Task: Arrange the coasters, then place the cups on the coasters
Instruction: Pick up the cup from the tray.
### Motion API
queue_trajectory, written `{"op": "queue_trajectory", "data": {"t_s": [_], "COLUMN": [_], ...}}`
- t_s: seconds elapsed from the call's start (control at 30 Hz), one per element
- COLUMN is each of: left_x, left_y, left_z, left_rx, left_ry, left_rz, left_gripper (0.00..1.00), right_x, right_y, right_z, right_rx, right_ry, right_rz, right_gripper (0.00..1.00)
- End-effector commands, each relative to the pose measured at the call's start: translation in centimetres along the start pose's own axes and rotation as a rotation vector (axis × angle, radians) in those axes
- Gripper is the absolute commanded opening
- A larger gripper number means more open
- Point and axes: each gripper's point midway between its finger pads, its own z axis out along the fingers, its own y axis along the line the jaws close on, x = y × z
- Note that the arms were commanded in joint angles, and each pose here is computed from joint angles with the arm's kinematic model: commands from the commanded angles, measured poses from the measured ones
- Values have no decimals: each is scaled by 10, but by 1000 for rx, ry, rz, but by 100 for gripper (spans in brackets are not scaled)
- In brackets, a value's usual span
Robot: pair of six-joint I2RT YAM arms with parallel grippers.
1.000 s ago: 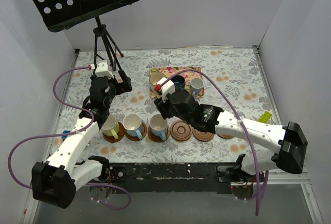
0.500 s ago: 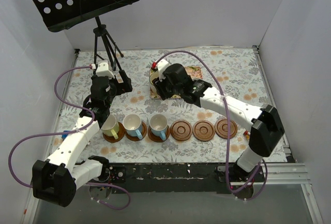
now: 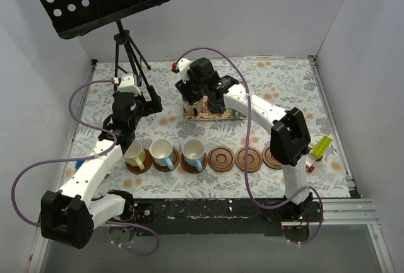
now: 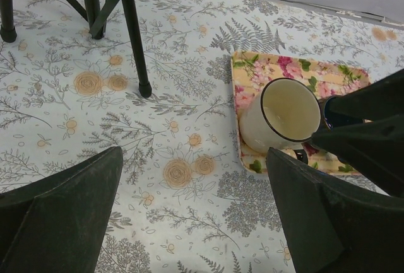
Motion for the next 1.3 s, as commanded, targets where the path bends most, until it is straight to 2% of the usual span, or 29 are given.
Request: {"op": "queue_trajectory", "data": {"t_s": [0.0, 0.17, 0.4, 0.77, 1.1, 1.27], "left_x": [-20, -19, -16, -19, -17, -19], "left_y": [-7, -9, -9, -10, -5, -5], "left_z": [-2, -2, 1, -1, 1, 0], "left_rx": [22, 32, 35, 37, 10, 11], "left_ry": [-38, -34, -21, -30, -26, -35], "left_rz": [-6, -10, -10, -11, 1, 0], "left_gripper": [98, 98, 98, 98, 98, 98], "right_x": [-13, -13, 14, 19, 38, 46], "right_y": [-2, -8, -9, -15, -16, -14], "right_z": [12, 32, 60, 75, 85, 89], "right_rx": [-49, -55, -59, -35, -30, -38], "right_ry": [-11, -8, 60, 69, 103, 130], "right_rz": [-66, -83, -84, -99, -102, -98], "right_gripper": [54, 54, 51, 51, 45, 34]}}
